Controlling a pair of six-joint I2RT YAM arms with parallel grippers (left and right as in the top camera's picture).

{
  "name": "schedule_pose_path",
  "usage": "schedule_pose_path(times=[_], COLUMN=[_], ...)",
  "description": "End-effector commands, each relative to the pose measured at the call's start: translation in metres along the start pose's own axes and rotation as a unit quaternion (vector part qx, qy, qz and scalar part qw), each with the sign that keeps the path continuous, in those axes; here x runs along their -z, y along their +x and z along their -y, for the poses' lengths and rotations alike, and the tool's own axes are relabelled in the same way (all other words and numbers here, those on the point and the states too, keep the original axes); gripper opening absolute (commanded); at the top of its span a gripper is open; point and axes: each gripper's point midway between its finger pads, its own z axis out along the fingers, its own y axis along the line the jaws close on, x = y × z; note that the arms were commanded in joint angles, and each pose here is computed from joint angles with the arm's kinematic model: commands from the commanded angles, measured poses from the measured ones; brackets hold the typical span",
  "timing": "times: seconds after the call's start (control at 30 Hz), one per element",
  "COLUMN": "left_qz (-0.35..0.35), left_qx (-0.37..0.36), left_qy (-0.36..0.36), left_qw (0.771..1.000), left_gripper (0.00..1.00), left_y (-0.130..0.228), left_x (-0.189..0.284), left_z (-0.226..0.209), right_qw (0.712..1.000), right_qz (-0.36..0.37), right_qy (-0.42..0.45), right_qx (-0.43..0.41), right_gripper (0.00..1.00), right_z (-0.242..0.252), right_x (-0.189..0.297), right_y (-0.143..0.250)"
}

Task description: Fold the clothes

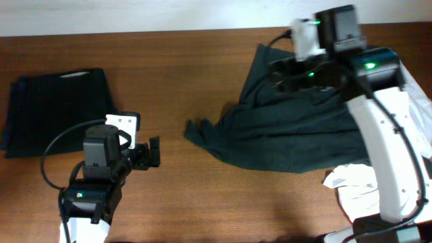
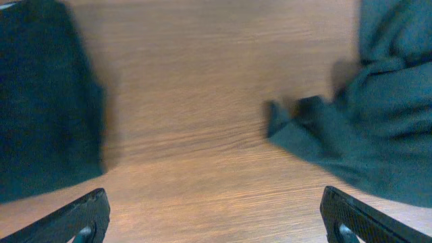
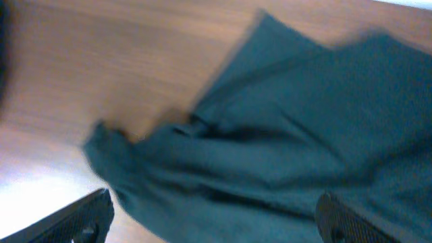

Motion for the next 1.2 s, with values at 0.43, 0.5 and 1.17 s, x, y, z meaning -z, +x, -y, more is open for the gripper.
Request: schedule_pose_path(times=[0.43, 0.5, 1.17], left_qz=[-0.254, -0.273, 0.012], left_qx=[0.102, 0.11, 0.212], left_qy=[0.231, 0.235, -0.016], left_qw=[0.934, 0.926, 0.977], left_gripper=[0.99, 0.99, 0.99], left_y=[0.095, 0.111, -0.122], left_x=[-0.119, -0.135, -0.128], left_z=[0.145, 0.165, -0.067], right_qw=[0.982, 0.982, 0.981], right_qz=[-0.078, -0.081, -0.083], right_qy=[0.098, 0.098, 0.101], right_qx=[-0.142, -0.142, -0.145], right_gripper=[0.99, 0.99, 0.99], right_z=[0.1, 0.1, 0.102], right_x=[0.032, 0.032, 0.032], right_y=[0.057, 0.058, 0.06])
